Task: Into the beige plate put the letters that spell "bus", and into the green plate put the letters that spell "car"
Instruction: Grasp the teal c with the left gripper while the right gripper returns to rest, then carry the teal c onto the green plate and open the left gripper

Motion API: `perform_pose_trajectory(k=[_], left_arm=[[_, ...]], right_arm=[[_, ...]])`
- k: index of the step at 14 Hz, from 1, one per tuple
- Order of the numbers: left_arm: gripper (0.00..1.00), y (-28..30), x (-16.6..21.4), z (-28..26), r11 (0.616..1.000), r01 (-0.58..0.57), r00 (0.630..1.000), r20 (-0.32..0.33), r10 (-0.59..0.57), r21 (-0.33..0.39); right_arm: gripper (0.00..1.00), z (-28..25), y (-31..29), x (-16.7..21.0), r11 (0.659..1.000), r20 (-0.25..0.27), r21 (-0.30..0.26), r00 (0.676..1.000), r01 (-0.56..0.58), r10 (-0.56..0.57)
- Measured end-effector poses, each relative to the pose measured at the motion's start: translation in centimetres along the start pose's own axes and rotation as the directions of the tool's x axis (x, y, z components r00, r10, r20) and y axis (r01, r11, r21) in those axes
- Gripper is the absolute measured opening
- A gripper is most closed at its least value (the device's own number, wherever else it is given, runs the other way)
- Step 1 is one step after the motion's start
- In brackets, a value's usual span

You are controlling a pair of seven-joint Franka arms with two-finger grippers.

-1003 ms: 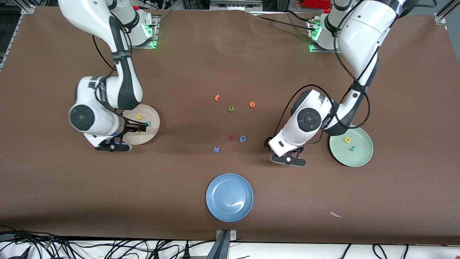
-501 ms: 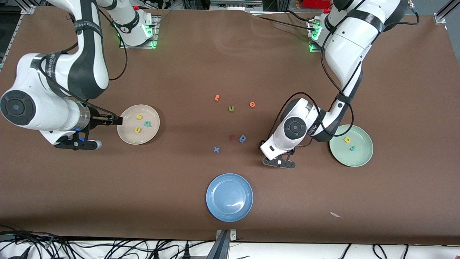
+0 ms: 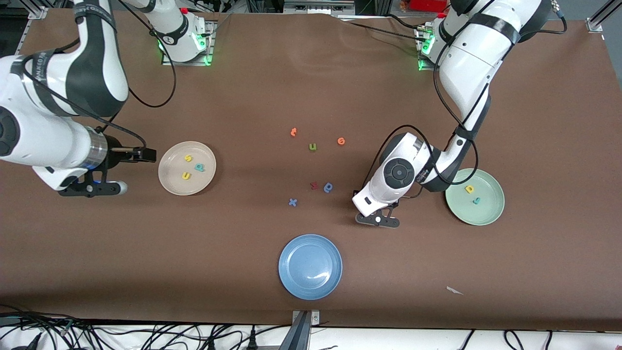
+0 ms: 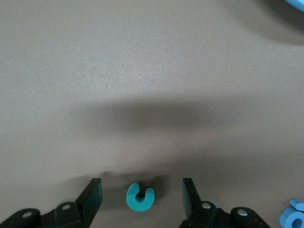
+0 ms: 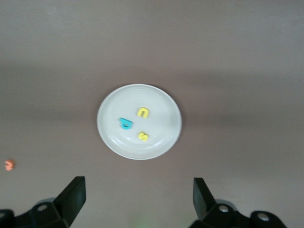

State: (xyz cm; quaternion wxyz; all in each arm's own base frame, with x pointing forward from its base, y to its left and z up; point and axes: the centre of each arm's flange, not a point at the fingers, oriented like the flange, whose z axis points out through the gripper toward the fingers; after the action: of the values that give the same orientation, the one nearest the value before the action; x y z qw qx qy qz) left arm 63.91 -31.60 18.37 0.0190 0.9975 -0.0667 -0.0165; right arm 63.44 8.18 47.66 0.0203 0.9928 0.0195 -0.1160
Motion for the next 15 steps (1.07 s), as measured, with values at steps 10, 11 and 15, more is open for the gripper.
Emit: perform_pose_trajectory(k=[10, 11, 15], left_arm=[[0.56, 0.0, -0.5, 1.1, 1.000, -0.002, 1.000, 0.024, 0.002, 0.007], [0.56, 0.0, -0.5, 1.2, 1.000, -0.001, 1.000, 0.026, 0.001, 0.007], [0.40, -0.2, -0.5, 1.1, 1.000, 0.003, 1.000, 0.028, -0.003, 0.012]], right_arm=[[1.00, -7.7, 7.9, -10.3, 0.997, -0.187, 0.058, 0.981, -0.047, 0.057], [1.00, -8.6, 7.7, -11.0, 0.998, -0.202, 0.053, 0.978, -0.043, 0.053], [1.00, -9.0, 7.4, -10.7, 0.998, -0.238, 0.046, 0.970, -0.041, 0.051]])
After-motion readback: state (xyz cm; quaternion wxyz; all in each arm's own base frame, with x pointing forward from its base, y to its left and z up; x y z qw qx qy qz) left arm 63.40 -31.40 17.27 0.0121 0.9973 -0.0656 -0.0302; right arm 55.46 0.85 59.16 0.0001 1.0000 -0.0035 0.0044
